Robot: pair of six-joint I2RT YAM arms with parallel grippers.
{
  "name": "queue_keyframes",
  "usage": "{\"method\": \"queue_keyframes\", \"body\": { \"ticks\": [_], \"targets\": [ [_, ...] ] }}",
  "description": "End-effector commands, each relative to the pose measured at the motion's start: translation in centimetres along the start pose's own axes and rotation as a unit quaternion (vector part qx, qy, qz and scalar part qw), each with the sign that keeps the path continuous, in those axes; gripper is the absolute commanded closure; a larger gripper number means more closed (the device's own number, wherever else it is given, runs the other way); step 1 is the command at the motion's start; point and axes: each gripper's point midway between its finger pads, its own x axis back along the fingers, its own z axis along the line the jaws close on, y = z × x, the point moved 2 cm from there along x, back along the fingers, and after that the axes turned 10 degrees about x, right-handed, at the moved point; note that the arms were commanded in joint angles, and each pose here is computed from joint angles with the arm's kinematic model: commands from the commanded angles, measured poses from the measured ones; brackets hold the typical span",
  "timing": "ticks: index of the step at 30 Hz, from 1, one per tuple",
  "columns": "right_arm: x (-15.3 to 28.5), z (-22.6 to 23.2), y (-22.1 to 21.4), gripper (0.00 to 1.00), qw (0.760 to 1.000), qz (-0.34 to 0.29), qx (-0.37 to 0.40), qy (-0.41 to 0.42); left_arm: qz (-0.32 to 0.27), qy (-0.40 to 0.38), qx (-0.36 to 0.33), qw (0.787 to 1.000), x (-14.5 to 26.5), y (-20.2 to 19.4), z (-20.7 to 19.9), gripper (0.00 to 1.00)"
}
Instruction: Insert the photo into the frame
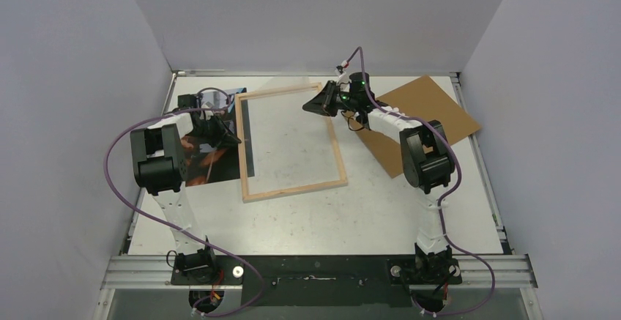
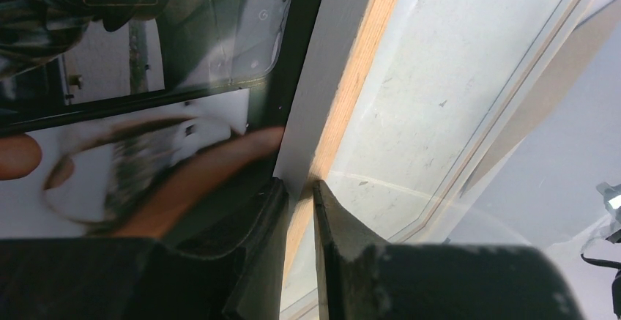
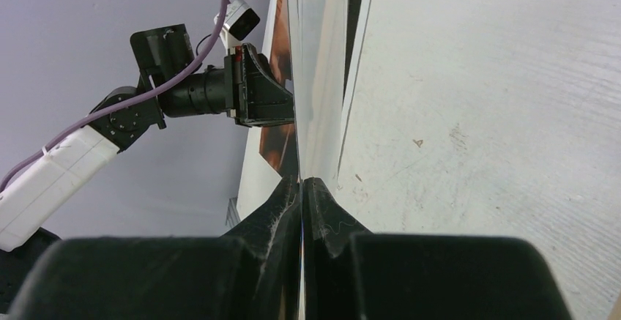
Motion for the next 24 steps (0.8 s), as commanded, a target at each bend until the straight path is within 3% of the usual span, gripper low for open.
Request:
{"method": "queue_keyframes", "body": {
  "ticks": [1, 20, 24],
  "targets": [
    [0.62, 3.69, 1.28, 1.00, 0.998, -0.022, 0.056, 0.030, -0.006, 0.054, -0.007, 0.998, -1.78, 0.32, 2.61, 0.83],
    [-0.02, 3.22, 2.16, 1.00, 0.996, -0.037, 0.077, 0.003, -0.005, 0.057, -0.007, 0.998, -1.70, 0.09, 2.77, 0.82],
    [0.27, 2.79, 2.07, 1.00, 0.996, -0.040, 0.074, -0.014, -0.008, 0.065, -0.004, 0.998, -1.54, 0.32, 2.92, 0.75]
  ]
}}
